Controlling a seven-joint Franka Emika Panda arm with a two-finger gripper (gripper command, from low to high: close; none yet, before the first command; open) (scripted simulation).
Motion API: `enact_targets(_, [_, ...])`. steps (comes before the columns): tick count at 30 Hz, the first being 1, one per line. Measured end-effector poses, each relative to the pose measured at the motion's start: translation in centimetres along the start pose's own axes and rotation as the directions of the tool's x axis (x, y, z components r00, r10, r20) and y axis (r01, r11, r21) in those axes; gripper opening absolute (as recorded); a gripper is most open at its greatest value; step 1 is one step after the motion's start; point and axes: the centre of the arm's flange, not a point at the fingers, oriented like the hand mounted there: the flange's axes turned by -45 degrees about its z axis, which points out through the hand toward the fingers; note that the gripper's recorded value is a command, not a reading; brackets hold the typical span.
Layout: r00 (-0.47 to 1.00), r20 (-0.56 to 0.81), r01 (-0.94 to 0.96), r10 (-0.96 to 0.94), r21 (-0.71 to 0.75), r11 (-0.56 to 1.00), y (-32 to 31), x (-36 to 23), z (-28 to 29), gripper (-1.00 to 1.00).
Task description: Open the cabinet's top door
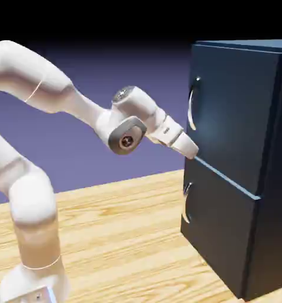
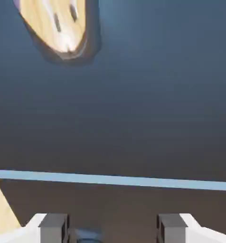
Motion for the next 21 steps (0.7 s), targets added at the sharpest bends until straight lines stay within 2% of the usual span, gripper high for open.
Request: enact_targets(21, [0.954, -0.238, -0.184, 0.18, 0.005, 0.983, 1.9, 1.7, -9.6, 0.0])
